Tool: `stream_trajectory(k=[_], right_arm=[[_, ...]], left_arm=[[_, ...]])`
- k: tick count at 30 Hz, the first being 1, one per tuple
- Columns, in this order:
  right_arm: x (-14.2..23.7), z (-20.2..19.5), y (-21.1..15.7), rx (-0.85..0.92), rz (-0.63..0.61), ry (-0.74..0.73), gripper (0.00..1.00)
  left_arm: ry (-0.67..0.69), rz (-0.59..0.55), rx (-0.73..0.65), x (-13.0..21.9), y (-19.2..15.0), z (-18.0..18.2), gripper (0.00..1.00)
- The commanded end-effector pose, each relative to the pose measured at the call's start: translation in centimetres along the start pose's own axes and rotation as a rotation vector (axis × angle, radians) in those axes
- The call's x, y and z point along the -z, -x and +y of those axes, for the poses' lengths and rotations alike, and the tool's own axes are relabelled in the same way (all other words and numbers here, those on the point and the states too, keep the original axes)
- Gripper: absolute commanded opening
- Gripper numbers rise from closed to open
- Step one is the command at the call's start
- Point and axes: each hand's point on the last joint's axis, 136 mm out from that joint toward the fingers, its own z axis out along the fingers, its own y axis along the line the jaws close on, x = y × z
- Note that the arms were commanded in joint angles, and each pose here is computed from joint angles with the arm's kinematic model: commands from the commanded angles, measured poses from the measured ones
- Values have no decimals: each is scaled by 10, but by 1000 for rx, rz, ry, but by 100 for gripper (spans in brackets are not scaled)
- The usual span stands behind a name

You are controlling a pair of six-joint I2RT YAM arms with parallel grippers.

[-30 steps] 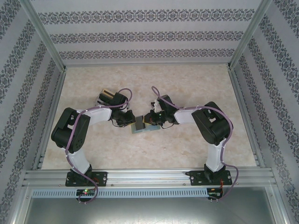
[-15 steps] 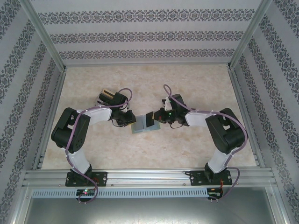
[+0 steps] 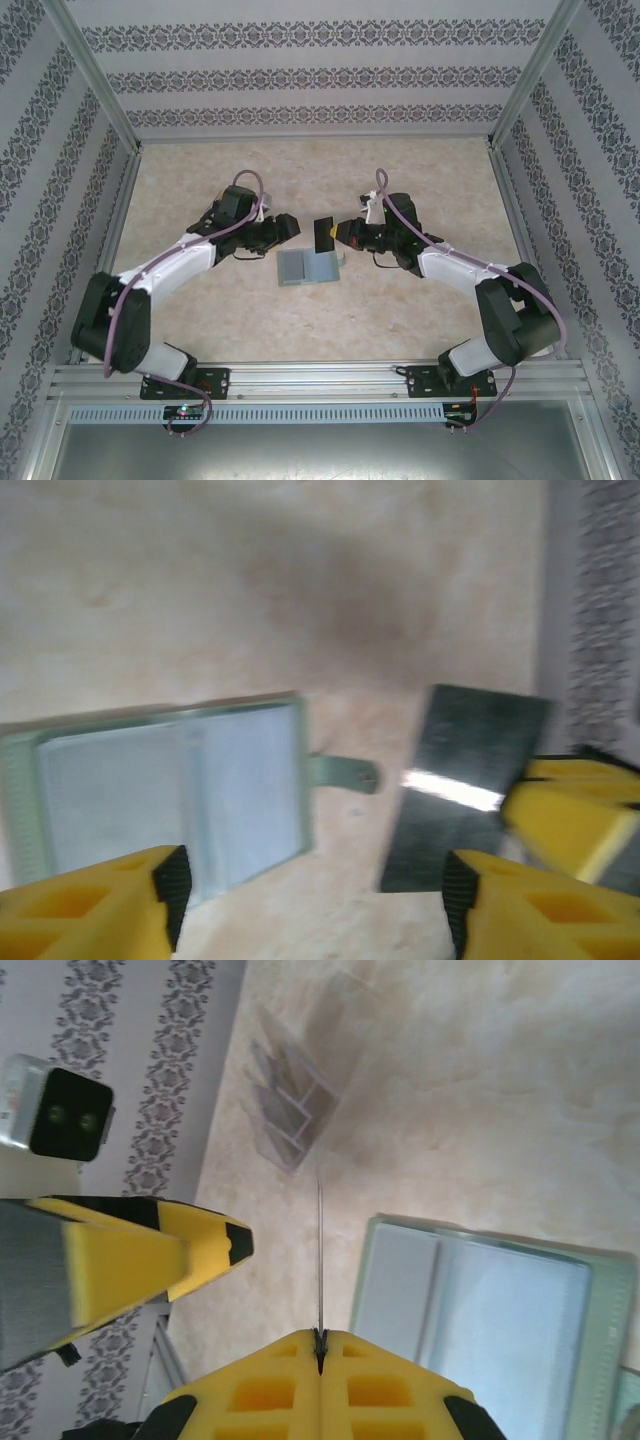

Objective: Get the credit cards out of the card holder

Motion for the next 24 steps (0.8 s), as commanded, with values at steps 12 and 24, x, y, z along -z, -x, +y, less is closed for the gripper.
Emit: stream_trajectory(k=[12, 24], right_arm=[[12, 79, 26, -64, 3, 351, 1], [14, 83, 29, -94, 7, 378, 2]], left_arm=[[-396, -5, -10, 22, -6, -69, 74], [-500, -8, -32, 29, -2, -90, 32]])
